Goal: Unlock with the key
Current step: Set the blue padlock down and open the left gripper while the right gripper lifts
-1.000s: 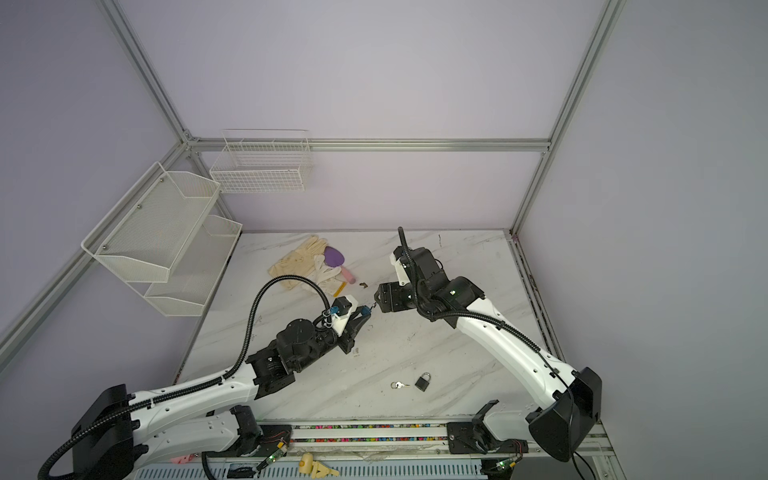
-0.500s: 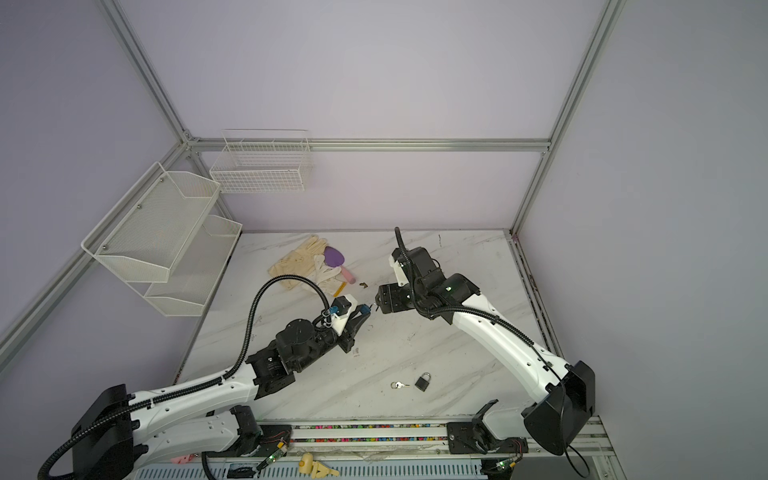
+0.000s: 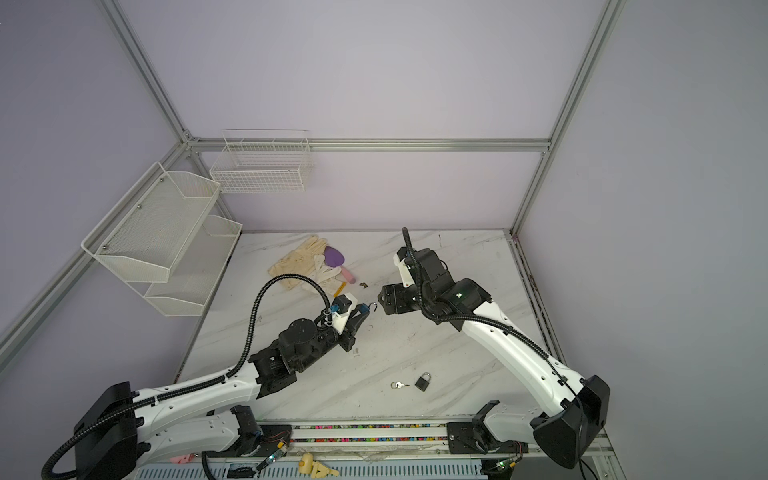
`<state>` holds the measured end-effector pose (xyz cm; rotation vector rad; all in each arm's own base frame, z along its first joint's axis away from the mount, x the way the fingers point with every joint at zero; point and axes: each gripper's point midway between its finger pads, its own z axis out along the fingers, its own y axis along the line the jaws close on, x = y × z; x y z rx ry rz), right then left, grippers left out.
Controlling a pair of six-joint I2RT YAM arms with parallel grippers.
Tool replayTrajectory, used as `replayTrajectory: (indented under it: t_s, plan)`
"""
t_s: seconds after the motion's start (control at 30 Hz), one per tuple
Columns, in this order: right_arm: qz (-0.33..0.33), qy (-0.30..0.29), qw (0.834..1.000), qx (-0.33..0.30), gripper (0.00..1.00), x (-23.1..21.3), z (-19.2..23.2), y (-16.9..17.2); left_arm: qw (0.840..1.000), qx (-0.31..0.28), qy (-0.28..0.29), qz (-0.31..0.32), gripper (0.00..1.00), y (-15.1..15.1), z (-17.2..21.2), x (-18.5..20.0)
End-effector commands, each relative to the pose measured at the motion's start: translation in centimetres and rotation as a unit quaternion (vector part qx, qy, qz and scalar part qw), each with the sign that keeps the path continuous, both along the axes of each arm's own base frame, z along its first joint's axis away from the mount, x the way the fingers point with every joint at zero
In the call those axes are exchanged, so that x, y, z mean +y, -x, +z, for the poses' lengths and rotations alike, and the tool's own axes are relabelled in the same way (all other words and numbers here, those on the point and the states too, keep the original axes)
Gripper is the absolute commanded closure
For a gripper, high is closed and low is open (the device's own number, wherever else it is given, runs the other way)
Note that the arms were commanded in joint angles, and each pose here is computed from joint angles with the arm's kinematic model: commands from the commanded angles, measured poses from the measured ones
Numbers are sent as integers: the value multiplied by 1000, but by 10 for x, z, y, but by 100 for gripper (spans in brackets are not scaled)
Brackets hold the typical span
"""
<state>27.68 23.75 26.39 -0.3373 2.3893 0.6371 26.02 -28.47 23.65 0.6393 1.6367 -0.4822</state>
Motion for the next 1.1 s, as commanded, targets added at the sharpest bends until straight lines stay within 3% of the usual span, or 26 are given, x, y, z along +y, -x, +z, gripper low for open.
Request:
replayTrajectory:
  t_s: [0.0,0.2,0.3,0.57,0.7,1.07]
  plan:
    - [-77,13,996,-31,15,-34,9,-14,996,36,58,50,100,-18,22,-1]
    - [-171,-9,984,-39,8,-65,-4,-36,970,168,74,157,100,-50,-4,-11]
    - [-202,-24,979,-32,7,-76,-20,-45,948,227,65,213,100,-68,-34,-19]
    - [-240,-57,969,-20,6,-98,-52,-56,901,331,33,279,100,-110,-95,-54]
    - [-255,-33,966,-15,6,-108,-71,-54,873,371,27,316,100,-126,-128,-53]
    - [-244,-24,970,1,6,-105,-101,-52,835,394,5,384,100,-134,-179,-34]
